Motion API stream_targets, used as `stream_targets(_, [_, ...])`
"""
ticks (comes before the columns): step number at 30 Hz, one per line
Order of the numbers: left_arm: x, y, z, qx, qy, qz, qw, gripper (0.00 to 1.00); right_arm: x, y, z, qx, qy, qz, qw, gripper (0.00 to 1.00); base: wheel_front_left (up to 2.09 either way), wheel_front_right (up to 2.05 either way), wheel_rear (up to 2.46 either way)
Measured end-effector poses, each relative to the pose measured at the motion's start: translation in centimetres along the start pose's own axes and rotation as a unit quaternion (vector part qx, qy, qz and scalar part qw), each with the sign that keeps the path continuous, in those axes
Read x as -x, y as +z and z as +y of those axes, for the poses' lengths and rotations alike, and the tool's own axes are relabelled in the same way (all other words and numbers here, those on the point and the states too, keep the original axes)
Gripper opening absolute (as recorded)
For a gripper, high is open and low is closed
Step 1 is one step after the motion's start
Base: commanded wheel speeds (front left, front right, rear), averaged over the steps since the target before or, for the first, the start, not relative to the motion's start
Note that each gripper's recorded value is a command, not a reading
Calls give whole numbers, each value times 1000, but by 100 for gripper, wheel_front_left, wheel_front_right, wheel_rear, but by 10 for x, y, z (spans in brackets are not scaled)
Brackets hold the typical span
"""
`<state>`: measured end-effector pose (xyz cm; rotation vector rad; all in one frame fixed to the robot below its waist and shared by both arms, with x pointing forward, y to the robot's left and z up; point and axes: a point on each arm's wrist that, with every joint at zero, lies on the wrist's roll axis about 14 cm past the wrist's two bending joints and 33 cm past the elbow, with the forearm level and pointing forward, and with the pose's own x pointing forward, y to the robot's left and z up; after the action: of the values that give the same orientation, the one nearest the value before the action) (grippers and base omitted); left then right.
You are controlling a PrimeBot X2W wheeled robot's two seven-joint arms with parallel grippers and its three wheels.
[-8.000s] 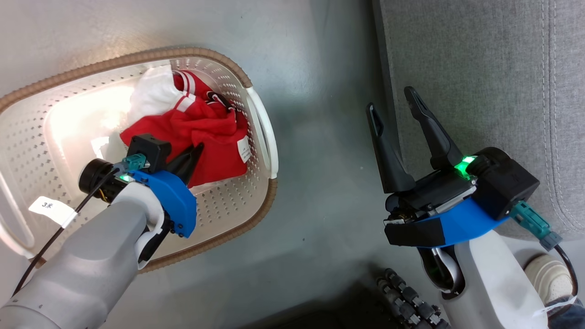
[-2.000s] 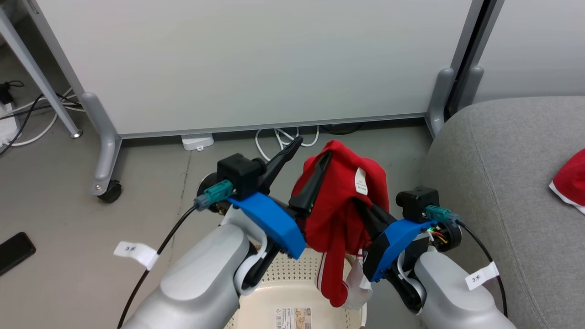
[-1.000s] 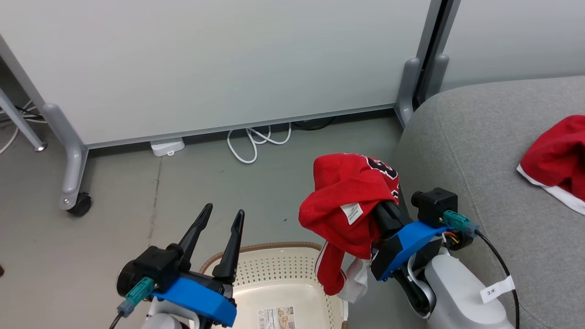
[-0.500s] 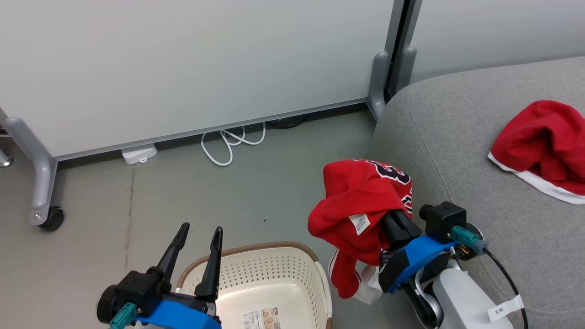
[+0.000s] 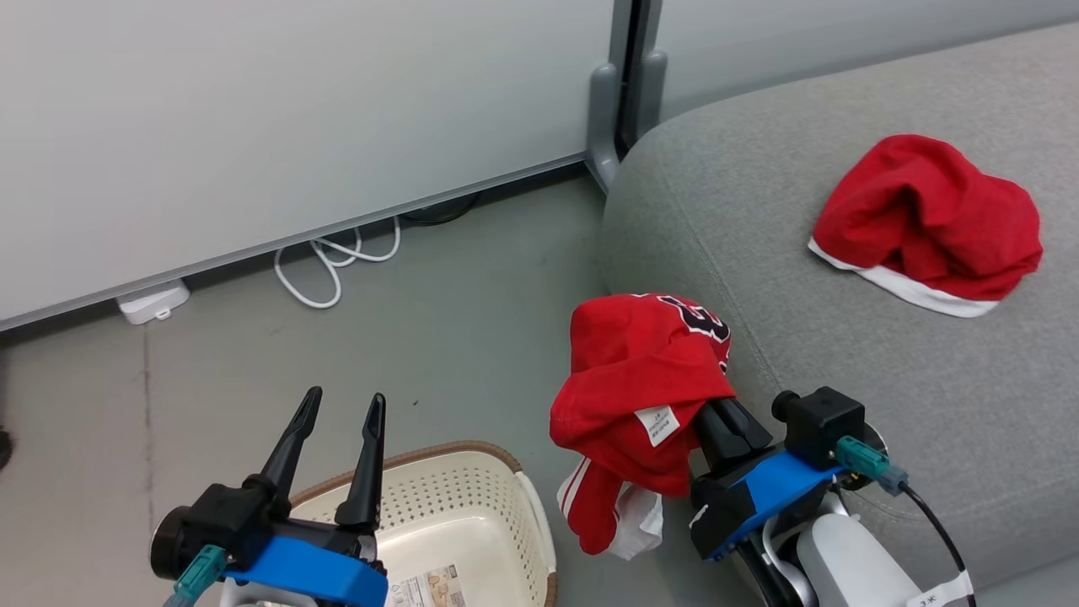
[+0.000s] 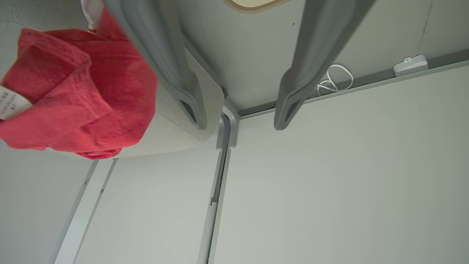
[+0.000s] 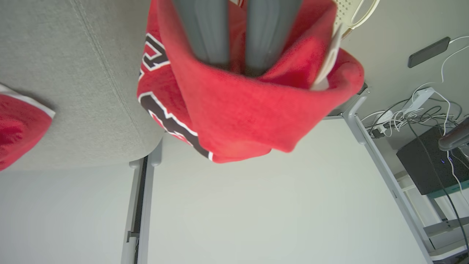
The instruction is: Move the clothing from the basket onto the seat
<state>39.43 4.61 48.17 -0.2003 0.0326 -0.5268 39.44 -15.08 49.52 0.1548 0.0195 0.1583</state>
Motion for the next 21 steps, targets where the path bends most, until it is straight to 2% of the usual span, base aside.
stream_targets(21, [-55,-24,-61,9,-120,26,992,100,58,9,-60,-5,-113,-17,993,0,0,0,0])
